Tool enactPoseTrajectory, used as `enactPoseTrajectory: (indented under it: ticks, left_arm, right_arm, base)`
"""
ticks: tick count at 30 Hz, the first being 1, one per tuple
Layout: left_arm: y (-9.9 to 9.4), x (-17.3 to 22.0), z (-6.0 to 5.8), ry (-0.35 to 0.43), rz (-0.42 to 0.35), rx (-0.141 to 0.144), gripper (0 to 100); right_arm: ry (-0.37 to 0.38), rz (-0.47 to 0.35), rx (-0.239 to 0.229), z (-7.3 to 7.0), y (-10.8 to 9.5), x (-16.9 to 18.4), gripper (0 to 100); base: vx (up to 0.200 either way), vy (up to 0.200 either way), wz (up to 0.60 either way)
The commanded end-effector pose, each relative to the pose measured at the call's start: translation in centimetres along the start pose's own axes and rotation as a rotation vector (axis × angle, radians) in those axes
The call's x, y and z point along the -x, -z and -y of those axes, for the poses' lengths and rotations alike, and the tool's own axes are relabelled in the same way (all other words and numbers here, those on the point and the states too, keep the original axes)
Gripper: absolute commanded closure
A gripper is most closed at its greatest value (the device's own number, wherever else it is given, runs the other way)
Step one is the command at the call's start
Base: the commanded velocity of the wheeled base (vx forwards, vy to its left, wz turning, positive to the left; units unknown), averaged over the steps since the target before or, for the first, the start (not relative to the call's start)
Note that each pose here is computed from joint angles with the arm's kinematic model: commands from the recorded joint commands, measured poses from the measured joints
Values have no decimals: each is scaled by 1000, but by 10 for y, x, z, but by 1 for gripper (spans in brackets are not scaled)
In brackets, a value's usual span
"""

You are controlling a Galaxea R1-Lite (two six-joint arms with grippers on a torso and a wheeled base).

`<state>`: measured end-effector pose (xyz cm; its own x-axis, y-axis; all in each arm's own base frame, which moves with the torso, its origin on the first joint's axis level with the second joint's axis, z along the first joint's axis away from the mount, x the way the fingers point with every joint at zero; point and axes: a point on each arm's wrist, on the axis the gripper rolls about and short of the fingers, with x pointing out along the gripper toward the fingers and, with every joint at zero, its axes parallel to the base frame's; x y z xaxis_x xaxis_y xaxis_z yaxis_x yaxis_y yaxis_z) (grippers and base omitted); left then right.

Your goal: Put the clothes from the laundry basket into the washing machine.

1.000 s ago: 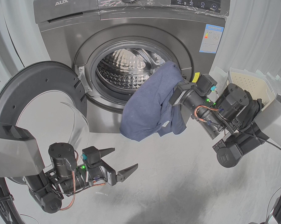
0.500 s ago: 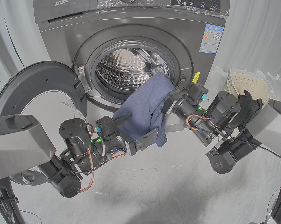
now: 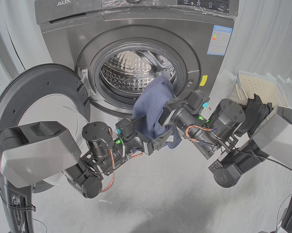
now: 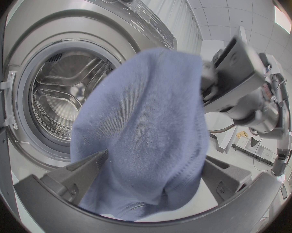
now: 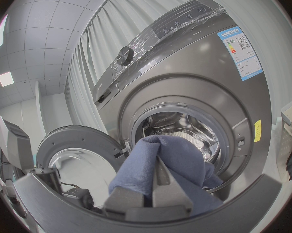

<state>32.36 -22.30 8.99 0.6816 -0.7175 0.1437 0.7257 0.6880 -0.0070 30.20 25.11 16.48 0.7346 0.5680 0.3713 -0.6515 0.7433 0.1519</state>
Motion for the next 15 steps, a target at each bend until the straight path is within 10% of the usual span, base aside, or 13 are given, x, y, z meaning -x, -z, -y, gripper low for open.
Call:
enactPoseTrajectory:
  ticks: [1,15]
  left_arm:
    - [19,-11,-4,-7,-17,3,0]
    - [34,-26,-20,-88,-7,-4,0]
  right_arm:
    - [-20,-8,-18,-14,2,1,100]
    - [-17,-10,-27,-17,1,3,100]
  base:
    - [0,0,0]
    - [0,0,0]
